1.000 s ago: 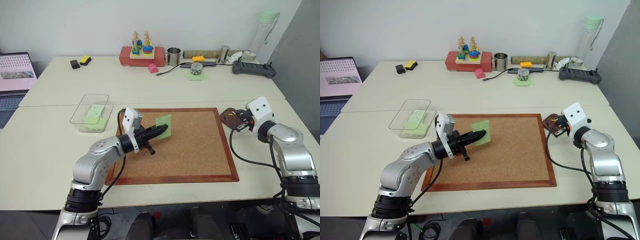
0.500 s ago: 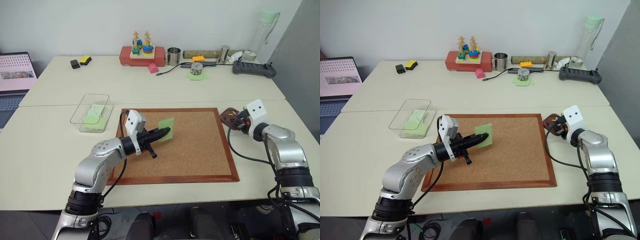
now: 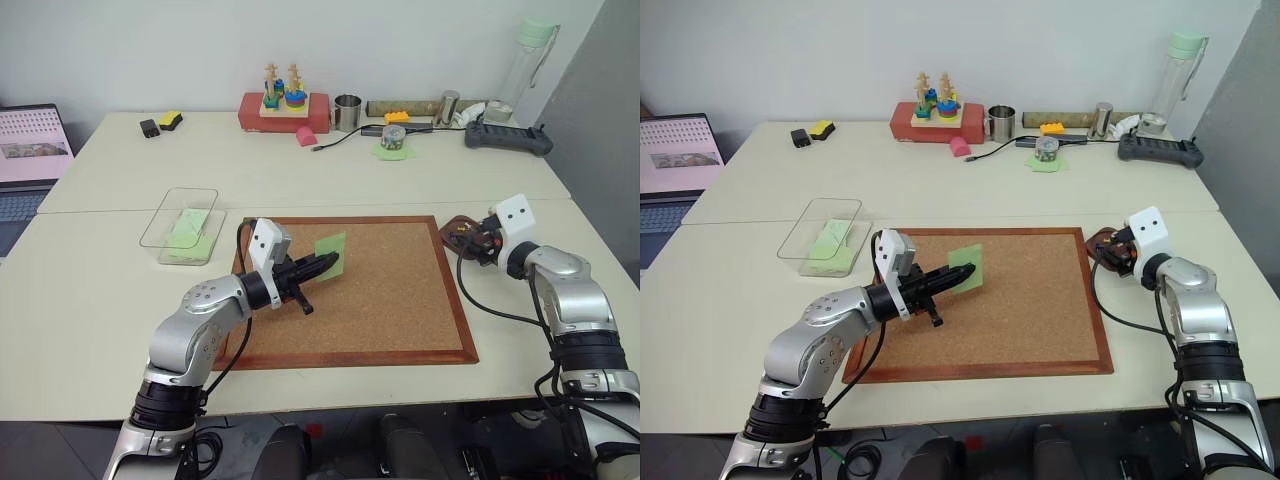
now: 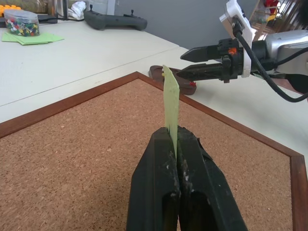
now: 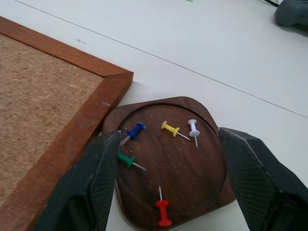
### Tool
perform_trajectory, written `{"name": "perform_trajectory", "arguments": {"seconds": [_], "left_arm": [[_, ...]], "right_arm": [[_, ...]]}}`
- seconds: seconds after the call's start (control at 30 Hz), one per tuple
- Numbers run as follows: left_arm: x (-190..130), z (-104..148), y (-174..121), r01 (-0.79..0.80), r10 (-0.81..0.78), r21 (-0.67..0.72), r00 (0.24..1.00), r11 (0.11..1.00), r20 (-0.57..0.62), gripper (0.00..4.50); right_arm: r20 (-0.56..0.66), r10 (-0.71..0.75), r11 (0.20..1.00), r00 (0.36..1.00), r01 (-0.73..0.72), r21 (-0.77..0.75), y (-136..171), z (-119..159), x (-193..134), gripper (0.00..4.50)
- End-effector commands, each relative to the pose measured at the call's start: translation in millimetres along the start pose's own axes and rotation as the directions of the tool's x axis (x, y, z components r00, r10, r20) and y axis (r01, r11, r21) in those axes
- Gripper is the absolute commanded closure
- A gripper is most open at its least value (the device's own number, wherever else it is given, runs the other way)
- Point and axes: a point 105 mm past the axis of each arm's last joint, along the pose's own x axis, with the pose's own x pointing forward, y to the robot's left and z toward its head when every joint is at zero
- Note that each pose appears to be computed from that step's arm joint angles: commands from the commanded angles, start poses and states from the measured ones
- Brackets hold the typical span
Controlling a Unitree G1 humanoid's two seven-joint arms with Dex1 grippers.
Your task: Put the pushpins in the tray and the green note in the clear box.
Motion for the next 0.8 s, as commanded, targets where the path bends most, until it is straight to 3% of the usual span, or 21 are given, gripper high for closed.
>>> {"name": "perform_trajectory", "arguments": {"seconds": [0.03,0.2,0.3,0.37,0.47,0.63,0.8], "left_arm": [[-7,17,3,-0.026,0.023,0.051,0.998,0.998,0.052,4.5],[-26,35,20,-0.144,0.135,0.113,0.987,0.983,0.089,4.5],[-52,54,44,-0.328,0.304,0.191,0.942,0.925,0.141,4.5],[-74,62,61,-0.441,0.412,0.231,0.896,0.867,0.164,4.5],[-102,65,81,-0.56,0.534,0.276,0.829,0.781,0.169,4.5],[-146,73,117,-0.716,0.724,0.373,0.674,0.59,0.147,4.5],[-156,76,141,-0.755,0.79,0.41,0.601,0.512,0.121,4.5]], "right_arm": [[0.122,0.003,0.999,0.992,0.003,-0.052,-8,34,-6,1.15],[0.26,0.291,0.95,0.921,-0.245,-0.196,30,76,-27,1.15],[0.246,0.629,0.764,0.738,-0.525,-0.376,84,101,-64,1.15],[0.246,0.717,0.683,0.652,-0.59,-0.43,105,119,-80,1.15],[0.29,0.766,0.64,0.574,-0.634,-0.434,122,144,-91,1.15],[0.373,0.733,0.677,0.57,-0.667,-0.311,129,180,-82,1.15],[0.353,0.737,0.672,0.577,-0.682,-0.288,134,182,-78,1.15]]}}
